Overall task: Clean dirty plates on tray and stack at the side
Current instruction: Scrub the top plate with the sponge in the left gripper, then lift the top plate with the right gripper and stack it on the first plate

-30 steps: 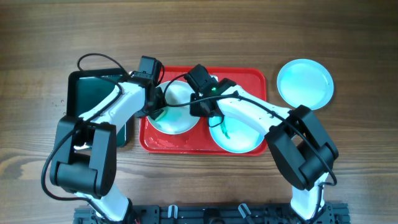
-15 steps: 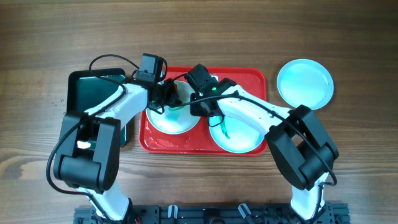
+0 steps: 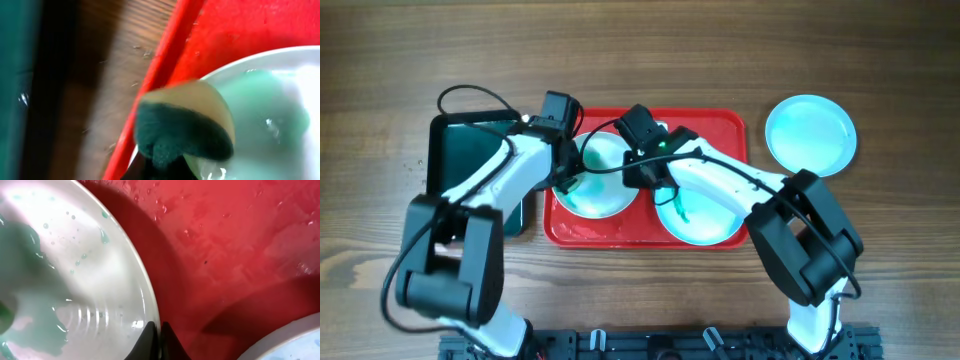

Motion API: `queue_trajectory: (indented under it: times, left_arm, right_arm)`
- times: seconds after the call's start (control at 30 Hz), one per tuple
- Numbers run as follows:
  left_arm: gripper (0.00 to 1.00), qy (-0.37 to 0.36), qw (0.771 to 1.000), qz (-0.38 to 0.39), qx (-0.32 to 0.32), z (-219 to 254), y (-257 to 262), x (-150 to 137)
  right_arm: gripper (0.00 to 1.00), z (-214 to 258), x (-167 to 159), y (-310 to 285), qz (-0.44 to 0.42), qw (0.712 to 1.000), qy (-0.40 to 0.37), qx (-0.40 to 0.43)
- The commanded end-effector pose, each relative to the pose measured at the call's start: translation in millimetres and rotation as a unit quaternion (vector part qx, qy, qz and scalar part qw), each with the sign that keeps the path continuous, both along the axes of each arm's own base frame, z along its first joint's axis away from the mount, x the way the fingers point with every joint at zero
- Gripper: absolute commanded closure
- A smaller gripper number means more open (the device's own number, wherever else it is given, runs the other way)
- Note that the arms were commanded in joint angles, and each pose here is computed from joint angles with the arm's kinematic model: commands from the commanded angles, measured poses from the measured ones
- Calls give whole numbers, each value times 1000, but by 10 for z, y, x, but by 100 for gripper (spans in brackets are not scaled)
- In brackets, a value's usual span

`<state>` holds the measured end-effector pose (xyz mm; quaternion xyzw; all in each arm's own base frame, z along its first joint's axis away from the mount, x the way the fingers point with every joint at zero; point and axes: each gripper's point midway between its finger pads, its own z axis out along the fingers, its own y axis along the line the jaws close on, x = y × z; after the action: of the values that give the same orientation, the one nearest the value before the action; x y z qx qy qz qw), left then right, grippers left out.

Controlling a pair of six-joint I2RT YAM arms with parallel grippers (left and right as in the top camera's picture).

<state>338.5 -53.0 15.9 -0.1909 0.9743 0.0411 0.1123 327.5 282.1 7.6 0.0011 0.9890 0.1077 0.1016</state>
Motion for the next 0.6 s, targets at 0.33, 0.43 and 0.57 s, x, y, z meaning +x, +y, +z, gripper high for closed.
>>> queue_trajectory:
  times: [0.33, 0.43, 0.57]
  left_arm:
    - [96, -196, 973, 117, -31, 1572, 772, -260]
    - [96, -170, 971, 158, -59, 1454, 969, -321]
    - [96, -158, 966, 186, -85, 1375, 1100, -331]
  right_arm:
    - [95, 1012, 279, 72, 124, 981, -147, 12]
    - [96, 1490, 383, -106, 145, 960, -237, -45]
    - [96, 2076, 389, -320, 182, 905, -345, -168]
